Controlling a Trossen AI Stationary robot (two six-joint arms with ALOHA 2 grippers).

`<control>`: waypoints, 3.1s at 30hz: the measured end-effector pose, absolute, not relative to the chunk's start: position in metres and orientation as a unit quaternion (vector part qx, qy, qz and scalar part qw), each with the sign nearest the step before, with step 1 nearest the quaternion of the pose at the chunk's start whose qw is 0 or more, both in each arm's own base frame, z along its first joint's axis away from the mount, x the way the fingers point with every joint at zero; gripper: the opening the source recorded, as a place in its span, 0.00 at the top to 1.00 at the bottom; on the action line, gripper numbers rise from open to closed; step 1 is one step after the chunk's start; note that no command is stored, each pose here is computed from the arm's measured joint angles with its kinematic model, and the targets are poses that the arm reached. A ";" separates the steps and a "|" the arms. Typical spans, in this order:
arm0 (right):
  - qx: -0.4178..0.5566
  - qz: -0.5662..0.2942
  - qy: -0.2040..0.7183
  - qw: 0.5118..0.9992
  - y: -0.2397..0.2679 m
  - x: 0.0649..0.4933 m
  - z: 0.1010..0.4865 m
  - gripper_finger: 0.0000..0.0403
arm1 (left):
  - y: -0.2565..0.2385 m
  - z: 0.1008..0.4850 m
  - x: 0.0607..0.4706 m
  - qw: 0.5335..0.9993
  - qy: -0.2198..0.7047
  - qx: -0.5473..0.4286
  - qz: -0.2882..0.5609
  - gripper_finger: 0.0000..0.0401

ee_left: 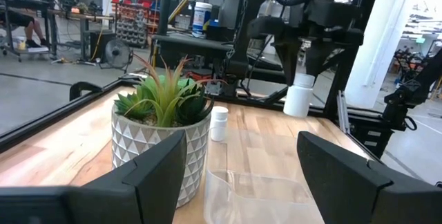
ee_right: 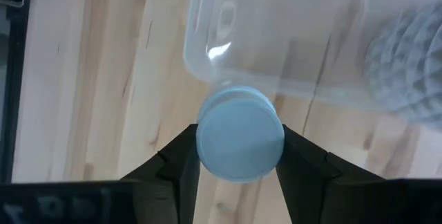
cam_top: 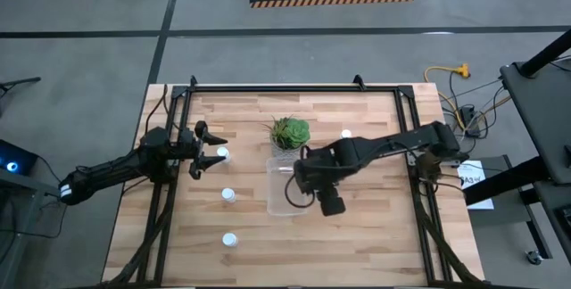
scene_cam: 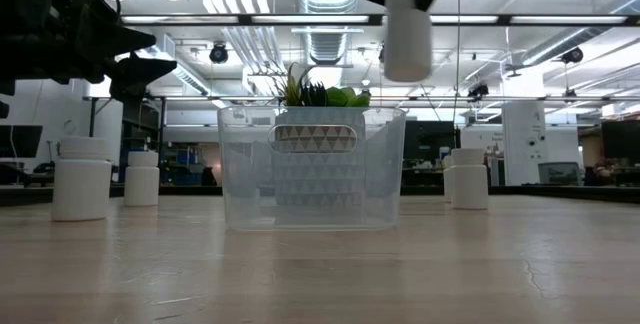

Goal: Pick and place pill bottles into a basket
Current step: Put the pill bottle into the bin

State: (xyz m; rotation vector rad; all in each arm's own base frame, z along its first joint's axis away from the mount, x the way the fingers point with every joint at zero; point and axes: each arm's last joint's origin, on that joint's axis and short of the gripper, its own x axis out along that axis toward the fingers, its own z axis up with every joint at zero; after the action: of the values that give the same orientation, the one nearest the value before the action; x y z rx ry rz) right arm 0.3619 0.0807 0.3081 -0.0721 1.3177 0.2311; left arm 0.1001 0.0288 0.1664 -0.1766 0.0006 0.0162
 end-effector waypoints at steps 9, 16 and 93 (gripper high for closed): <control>-0.065 0.127 0.622 0.770 0.080 0.397 0.301 0.65 | 0.029 0.166 0.100 0.996 0.000 -0.088 0.008 0.36; -0.081 0.140 0.629 0.761 0.084 0.415 0.289 0.65 | 0.029 0.166 0.100 0.996 0.001 -0.088 0.008 0.36; -0.099 0.142 0.637 0.751 0.099 0.414 0.202 0.37 | 0.029 0.166 0.100 0.996 0.000 -0.088 0.008 0.36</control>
State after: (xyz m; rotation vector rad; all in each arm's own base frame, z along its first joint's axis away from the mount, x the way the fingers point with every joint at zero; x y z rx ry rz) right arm 0.4138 0.0990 0.2019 -0.2157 1.3920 0.3108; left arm 0.1001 0.0288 0.1664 -0.1766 0.0009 0.0159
